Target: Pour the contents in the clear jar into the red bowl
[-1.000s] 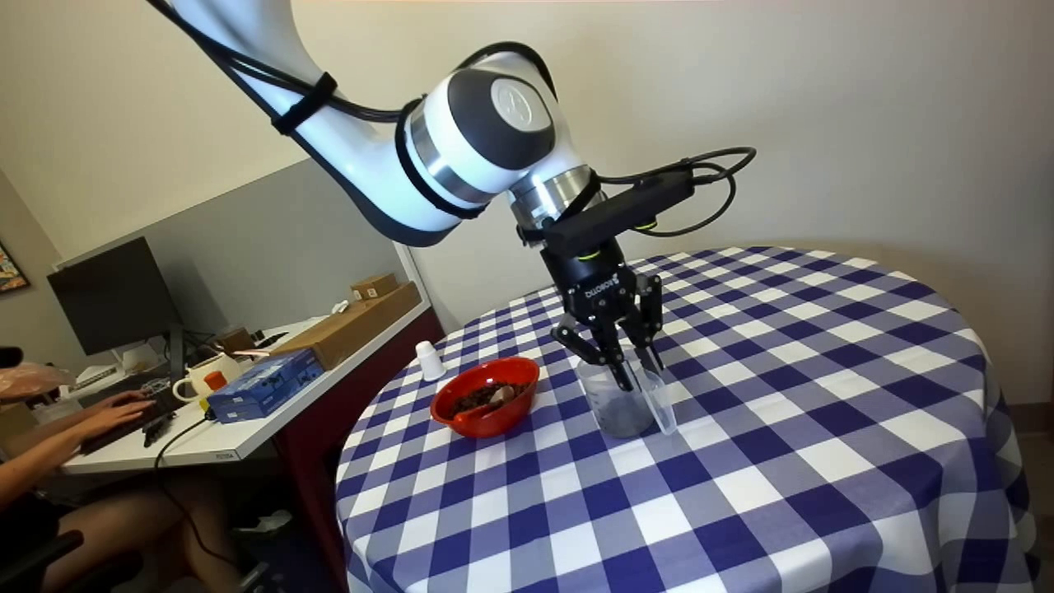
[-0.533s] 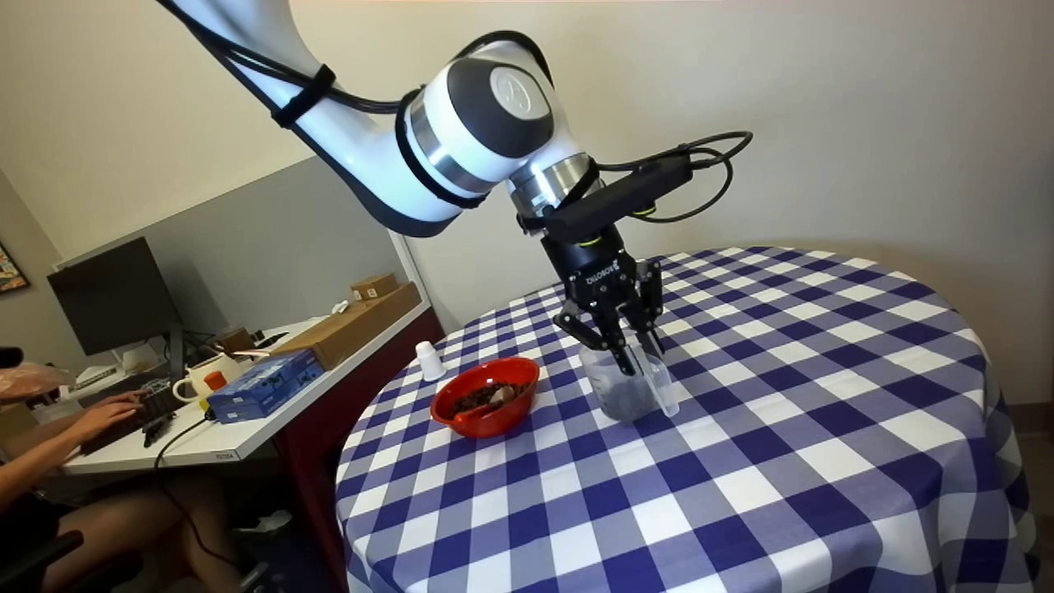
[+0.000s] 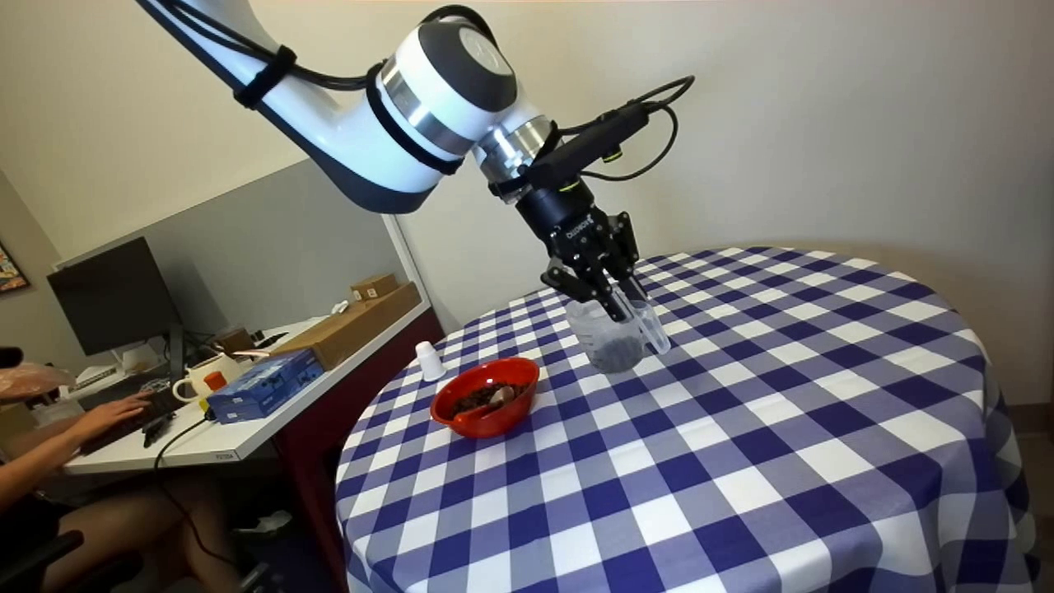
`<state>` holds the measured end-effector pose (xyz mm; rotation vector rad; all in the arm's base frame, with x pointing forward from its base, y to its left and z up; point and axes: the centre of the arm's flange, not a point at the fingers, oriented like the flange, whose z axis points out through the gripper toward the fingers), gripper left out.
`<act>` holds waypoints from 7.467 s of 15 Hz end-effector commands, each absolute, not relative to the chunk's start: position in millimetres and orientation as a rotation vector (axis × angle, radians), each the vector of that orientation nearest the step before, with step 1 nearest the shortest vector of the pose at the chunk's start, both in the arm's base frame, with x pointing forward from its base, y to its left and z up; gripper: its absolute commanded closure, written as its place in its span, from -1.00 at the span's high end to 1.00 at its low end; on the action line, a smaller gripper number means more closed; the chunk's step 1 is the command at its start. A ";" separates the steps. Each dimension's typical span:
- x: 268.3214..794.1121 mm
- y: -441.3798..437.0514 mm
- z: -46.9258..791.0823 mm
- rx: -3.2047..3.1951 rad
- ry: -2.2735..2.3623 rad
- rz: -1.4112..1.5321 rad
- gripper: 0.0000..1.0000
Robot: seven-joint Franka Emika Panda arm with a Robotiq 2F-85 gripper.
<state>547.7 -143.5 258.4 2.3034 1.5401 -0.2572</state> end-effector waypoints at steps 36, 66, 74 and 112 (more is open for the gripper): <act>405.1 29.7 229.4 0.643 1.458 0.106 -0.76; 400.3 2.3 176.5 0.402 1.136 0.056 -0.76; 396.9 -25.0 166.8 0.405 1.116 0.074 -0.76; 397.3 -2.6 155.8 0.303 1.063 0.407 -0.76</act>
